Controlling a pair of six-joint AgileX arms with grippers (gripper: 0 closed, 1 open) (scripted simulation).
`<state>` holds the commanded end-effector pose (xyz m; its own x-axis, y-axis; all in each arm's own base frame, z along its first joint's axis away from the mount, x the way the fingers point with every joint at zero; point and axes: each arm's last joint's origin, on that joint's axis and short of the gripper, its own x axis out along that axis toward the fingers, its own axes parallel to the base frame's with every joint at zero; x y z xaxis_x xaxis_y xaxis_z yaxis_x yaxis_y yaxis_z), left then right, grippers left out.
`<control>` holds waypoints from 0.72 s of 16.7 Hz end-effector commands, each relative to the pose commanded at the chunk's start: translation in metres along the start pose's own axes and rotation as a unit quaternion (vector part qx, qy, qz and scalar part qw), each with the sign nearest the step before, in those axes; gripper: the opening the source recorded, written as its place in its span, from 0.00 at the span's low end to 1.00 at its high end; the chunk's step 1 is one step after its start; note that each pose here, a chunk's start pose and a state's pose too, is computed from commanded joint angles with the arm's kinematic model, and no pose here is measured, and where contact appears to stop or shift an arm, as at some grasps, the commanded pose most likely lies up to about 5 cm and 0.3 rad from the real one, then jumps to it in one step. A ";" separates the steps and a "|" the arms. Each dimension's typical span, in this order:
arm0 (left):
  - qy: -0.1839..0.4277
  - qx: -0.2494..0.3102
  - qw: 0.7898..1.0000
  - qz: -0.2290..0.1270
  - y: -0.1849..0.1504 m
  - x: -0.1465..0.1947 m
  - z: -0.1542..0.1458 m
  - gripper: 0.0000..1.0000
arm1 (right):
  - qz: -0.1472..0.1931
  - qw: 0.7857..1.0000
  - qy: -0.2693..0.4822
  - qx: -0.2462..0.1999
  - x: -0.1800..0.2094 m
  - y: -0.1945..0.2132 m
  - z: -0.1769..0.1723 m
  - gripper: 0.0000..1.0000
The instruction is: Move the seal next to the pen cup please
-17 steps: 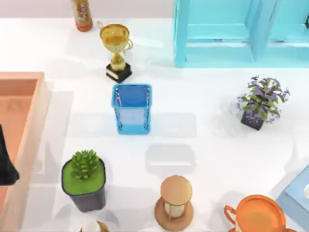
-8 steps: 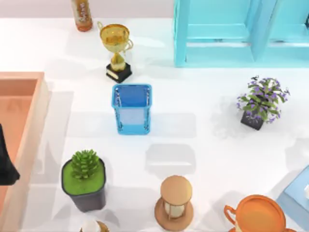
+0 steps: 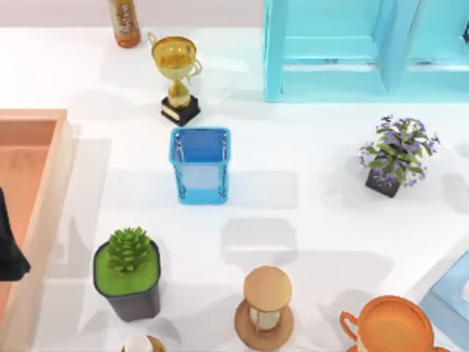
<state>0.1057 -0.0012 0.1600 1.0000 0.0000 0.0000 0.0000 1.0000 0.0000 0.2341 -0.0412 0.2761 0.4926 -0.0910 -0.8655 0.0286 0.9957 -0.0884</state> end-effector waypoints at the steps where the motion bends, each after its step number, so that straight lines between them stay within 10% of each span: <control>1: 0.000 0.000 1.000 0.000 0.000 0.000 0.000 1.00 | 0.004 0.999 0.041 0.000 0.009 -0.006 0.013 1.00; 12: 0.000 0.000 1.000 0.000 0.000 0.000 0.000 1.00 | 0.045 0.966 0.255 0.002 0.082 -0.049 0.082 1.00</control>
<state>0.1057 -0.0012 0.1600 1.0000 0.0000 0.0000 0.0000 1.0000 0.0000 0.3443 -0.0956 0.2501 -0.0001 0.0001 -1.0000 0.0100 1.0000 0.0001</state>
